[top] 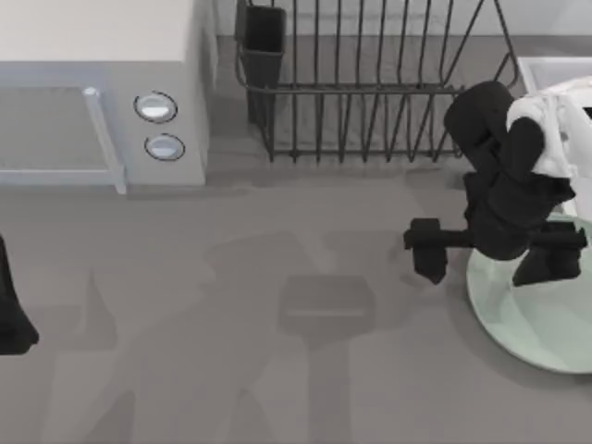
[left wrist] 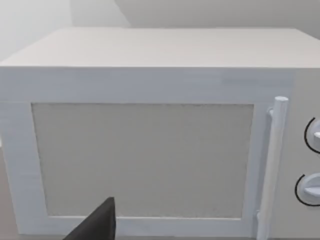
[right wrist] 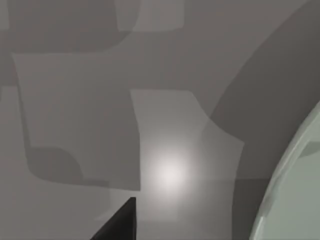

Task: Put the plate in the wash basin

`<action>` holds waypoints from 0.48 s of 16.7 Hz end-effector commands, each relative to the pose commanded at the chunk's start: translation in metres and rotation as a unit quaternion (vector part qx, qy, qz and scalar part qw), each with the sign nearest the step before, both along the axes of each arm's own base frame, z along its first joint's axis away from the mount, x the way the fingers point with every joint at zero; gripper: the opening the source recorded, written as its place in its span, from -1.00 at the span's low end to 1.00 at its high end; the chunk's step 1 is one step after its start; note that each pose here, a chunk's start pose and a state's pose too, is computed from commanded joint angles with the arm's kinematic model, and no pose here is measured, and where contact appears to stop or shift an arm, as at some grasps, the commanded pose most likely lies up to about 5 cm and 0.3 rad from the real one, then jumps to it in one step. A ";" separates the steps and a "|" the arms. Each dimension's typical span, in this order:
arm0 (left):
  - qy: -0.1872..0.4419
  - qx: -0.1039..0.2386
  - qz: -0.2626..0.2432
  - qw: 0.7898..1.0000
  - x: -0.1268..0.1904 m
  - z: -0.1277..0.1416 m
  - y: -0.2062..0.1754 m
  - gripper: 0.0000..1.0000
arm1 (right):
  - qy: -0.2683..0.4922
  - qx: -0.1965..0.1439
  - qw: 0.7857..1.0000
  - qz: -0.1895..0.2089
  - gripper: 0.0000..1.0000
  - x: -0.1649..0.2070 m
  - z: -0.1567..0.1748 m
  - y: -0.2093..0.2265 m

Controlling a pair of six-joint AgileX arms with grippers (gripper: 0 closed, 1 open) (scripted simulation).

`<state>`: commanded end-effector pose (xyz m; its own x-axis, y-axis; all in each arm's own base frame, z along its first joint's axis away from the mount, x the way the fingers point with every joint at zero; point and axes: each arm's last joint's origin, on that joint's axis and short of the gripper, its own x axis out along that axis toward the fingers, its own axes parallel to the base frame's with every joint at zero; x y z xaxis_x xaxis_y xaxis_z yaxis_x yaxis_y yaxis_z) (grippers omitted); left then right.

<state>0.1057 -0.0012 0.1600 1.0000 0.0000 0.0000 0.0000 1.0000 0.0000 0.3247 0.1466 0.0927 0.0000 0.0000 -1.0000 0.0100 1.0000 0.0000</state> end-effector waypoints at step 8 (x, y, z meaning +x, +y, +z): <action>0.000 0.000 0.000 1.000 0.000 0.000 0.000 1.00 | 0.000 0.000 1.000 0.000 -0.81 0.000 0.000 0.000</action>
